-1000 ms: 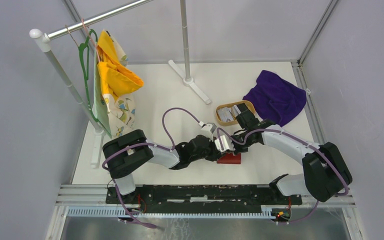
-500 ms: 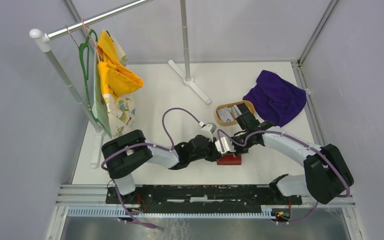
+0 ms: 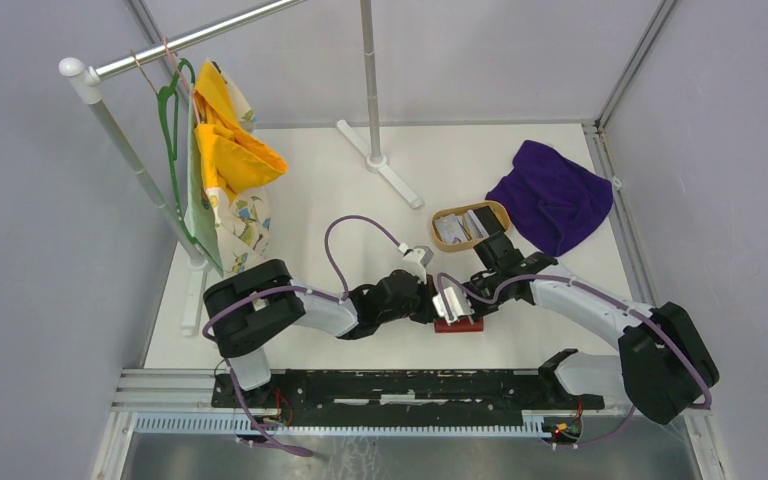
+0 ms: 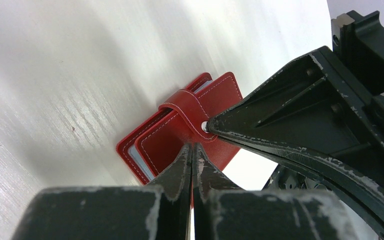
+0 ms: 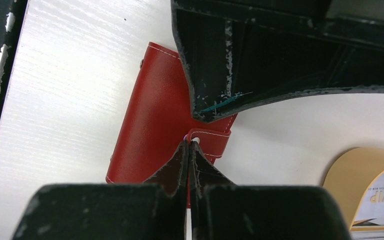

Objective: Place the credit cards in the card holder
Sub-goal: Close the card holder at the center of the board.

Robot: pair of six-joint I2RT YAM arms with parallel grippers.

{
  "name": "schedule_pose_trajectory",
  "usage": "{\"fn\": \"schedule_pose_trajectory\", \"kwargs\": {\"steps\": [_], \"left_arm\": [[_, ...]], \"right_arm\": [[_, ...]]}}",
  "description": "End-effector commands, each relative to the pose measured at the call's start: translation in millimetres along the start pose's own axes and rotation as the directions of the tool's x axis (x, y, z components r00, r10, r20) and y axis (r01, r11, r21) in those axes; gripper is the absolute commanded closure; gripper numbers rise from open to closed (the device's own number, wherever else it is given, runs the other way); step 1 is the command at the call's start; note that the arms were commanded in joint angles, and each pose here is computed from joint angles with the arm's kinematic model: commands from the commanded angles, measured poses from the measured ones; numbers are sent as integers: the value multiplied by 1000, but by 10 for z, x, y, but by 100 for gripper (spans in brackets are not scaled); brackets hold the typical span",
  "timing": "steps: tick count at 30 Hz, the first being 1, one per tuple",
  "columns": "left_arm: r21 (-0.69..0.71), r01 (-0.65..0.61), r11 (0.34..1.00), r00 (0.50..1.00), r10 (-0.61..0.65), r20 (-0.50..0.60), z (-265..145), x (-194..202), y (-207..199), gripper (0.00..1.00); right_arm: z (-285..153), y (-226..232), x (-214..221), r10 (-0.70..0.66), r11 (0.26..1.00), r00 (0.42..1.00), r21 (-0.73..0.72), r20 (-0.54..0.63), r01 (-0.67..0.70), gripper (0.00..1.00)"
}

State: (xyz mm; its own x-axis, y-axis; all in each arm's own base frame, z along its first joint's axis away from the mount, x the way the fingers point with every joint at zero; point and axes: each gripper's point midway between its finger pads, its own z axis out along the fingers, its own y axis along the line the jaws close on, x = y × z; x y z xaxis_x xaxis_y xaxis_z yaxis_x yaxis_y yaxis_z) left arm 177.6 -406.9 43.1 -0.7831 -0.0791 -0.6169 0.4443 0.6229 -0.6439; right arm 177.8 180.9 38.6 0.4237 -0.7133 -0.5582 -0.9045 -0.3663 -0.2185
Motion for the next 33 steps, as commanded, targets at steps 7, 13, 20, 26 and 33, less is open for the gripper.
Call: {"fn": "schedule_pose_trajectory", "kwargs": {"steps": [7,13,20,26,33], "left_arm": [[57,-7,998,1000,6,13,36,-55,-147,98],[63,-7,998,1000,6,15,34,-66,-167,98],[64,-6,998,1000,5,21,9,-85,-171,98],[68,-7,998,1000,5,25,-6,-100,-189,98],[74,-5,997,1000,3,30,-17,-120,-212,98]], "right_arm": [[46,385,157,-23,997,997,-76,-75,17,100],[83,424,182,-42,996,994,-88,-101,33,100],[120,498,238,-56,993,988,-111,-142,40,100],[140,609,299,-63,990,982,-137,-178,38,100],[166,684,342,-84,987,974,-149,-210,53,100]]}}
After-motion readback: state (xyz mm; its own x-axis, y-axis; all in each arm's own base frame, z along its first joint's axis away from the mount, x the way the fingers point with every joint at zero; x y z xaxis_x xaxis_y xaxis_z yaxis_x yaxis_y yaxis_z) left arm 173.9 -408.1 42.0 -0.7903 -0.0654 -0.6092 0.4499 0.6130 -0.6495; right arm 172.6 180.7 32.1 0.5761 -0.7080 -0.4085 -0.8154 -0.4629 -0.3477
